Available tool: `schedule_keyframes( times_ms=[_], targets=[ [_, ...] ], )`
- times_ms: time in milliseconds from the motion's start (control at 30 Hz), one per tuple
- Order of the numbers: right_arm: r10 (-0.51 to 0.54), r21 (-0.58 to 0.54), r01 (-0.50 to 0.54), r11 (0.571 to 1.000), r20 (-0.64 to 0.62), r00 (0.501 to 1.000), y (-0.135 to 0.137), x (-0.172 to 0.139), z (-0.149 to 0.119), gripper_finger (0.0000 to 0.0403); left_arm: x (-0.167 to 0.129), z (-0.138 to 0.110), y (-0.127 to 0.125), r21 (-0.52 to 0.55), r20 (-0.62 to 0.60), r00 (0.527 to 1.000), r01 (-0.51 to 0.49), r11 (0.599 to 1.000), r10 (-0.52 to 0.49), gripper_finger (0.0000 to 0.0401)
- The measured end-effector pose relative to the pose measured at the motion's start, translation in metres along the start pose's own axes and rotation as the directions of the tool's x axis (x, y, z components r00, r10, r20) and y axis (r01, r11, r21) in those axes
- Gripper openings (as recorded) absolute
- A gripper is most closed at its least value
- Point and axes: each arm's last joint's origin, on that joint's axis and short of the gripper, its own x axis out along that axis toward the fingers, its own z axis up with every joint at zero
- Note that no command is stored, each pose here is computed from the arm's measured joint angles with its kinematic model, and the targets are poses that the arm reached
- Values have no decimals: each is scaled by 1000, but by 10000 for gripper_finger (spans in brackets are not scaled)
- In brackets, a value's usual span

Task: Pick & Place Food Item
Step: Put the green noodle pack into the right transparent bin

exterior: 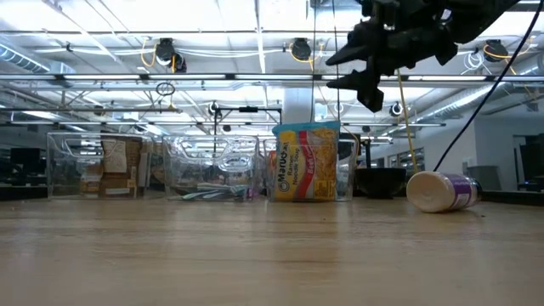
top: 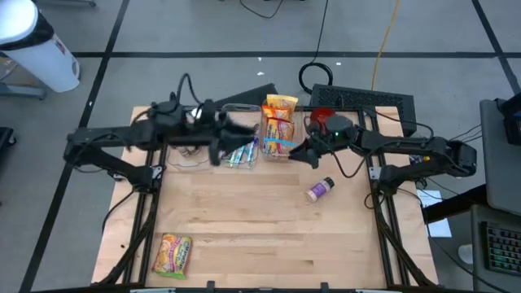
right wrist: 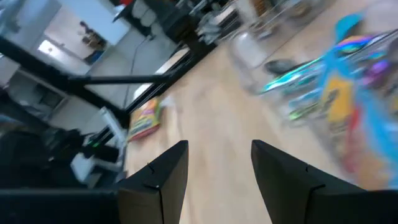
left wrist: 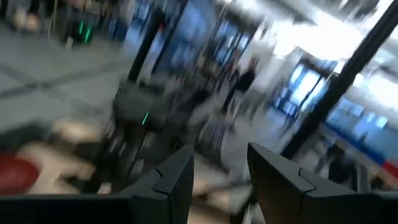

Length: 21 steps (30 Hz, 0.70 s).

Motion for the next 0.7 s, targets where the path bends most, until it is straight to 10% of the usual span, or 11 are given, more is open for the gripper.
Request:
schedule_keyframes(
  times_ms=[233,700],
  targets=[
    [63,40,-65,997,54,997,35,14,-12,168,-52,-23,-25,-102,-333,942,-72,992,34,154],
    [163,-8,-170,985,329,930,91,19,-22,165,-109,-88,-74,-135,-755,650,-285,949,88,154]
  ],
)
